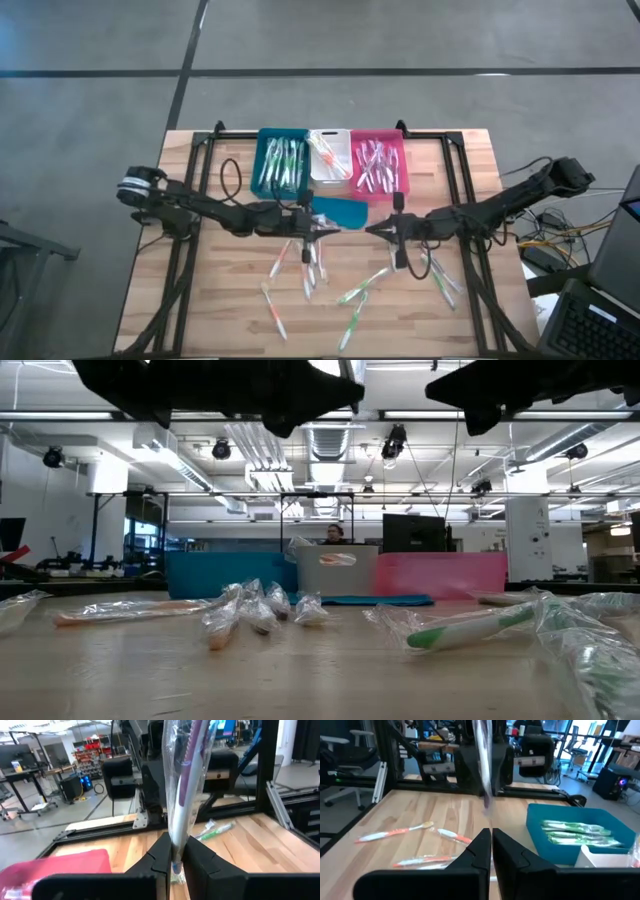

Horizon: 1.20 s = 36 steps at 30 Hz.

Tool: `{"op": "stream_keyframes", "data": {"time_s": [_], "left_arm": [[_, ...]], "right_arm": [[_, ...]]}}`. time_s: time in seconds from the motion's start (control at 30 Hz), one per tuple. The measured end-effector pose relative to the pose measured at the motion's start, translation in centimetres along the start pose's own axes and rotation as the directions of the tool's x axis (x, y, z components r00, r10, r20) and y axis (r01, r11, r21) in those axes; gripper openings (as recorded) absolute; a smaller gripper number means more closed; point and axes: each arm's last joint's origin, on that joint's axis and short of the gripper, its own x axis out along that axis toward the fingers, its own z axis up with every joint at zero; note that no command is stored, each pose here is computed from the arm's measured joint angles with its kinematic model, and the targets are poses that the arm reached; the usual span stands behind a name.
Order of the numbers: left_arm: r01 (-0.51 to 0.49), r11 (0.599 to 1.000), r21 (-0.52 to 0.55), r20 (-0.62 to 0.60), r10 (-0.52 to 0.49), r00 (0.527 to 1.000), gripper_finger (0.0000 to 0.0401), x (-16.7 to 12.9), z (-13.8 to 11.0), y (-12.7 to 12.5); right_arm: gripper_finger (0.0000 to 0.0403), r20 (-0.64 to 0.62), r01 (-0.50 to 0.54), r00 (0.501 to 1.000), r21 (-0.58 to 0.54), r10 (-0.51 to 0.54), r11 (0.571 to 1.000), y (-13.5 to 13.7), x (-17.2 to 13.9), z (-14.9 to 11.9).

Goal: Pick & Place Toothbrushes
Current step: Put the purple toothbrush into the pink bin

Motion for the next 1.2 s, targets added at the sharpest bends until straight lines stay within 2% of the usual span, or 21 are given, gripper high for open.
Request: {"op": "stream_keyframes", "data": {"time_s": [0.13, 0.33, 0.6, 0.9, 1.2], "left_arm": [[0.001, 1.0, -0.001, -0.025, -0.001, 1.0, 0.0033, 0.2, -0.3, 0.3], [0.019, 1.0, -0.006, -0.027, -0.02, 0.999, 0.0033, 0.1, -0.3, 0.2], [0.029, 1.0, -0.006, -0.041, -0.03, 0.999, 0.0033, 0.1, -0.5, 0.2], [0.031, 1.0, -0.005, -0.048, -0.031, 0.998, 0.0033, 0.1, -0.6, 0.2], [0.035, 0.999, -0.004, -0.063, -0.035, 0.997, 0.0033, 0.1, -0.7, 0.2]], "right_arm": [[0.0033, 0.011, 0.002, 1.0, 0.006, -0.002, 1.0, 0.0, 0.1, 0.2], [0.0085, 0.014, 0.004, 1.0, 0.007, -0.004, 1.0, 0.3, 0.9, 0.2], [0.0141, 0.021, 0.005, 1.0, -0.06, -0.004, 0.998, 0.8, 2.2, 0.6], [0.0174, 0.035, 0.008, 0.999, -0.059, -0.006, 0.998, 1.2, 3.3, 1.4], [0.0186, 0.049, 0.033, 0.998, -0.103, -0.028, 0.994, 1.6, 6.0, 1.8]]}}
